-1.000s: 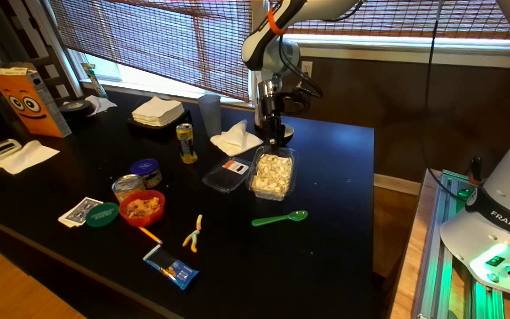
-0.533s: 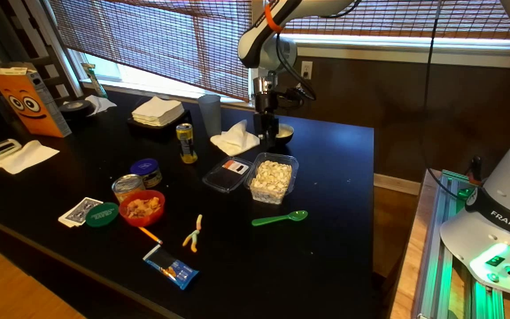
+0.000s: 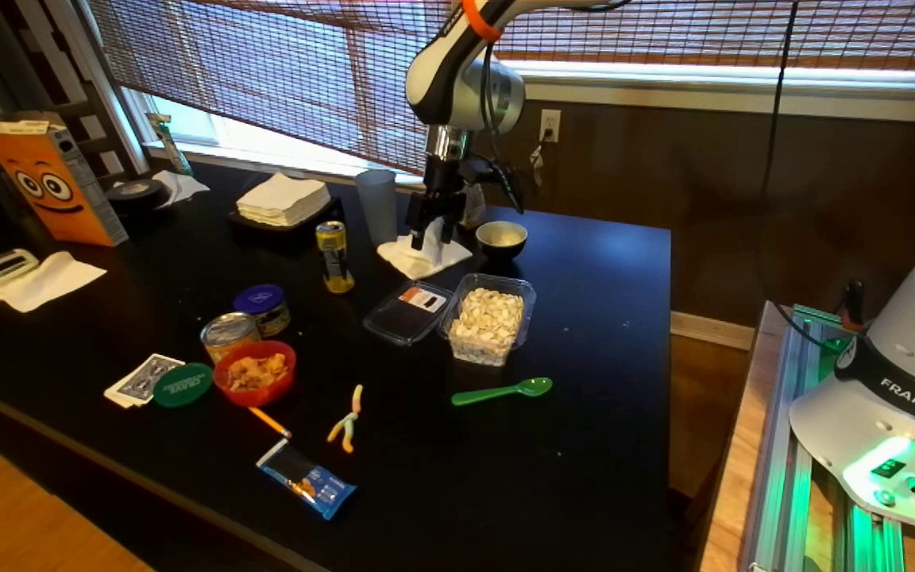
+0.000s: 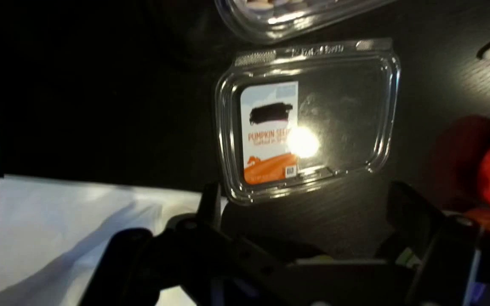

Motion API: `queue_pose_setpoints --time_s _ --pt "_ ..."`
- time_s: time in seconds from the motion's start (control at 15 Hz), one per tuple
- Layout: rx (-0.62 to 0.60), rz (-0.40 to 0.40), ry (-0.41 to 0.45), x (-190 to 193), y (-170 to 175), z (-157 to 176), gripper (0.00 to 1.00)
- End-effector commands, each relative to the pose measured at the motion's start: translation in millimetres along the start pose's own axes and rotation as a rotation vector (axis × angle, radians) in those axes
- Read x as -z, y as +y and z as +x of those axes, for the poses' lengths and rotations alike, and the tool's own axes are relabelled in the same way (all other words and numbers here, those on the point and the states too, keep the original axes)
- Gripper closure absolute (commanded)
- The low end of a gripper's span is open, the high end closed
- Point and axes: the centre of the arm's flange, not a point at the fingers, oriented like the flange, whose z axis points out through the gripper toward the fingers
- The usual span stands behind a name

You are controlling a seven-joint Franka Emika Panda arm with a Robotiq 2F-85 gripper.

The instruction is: Remove the clear lunchbox from the clear lid and out it on the table

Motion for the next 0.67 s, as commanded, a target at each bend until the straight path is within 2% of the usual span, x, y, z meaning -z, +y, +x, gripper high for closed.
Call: queue_pose_setpoints --time_s 0.0,0.2,0.27,0.33,0.6 --pt "0.044 -0.133 0.135 9 -28 -40 0.00" --pt "0.092 -0.221 0.191 18 -39 -51 0.00" --pt "0.058 -0.262 0.149 22 -44 -59 0.00" --pt "0.083 -0.187 0.169 5 -31 -31 0.00" --pt "0.062 -0.229 0.154 14 -35 -48 0.00"
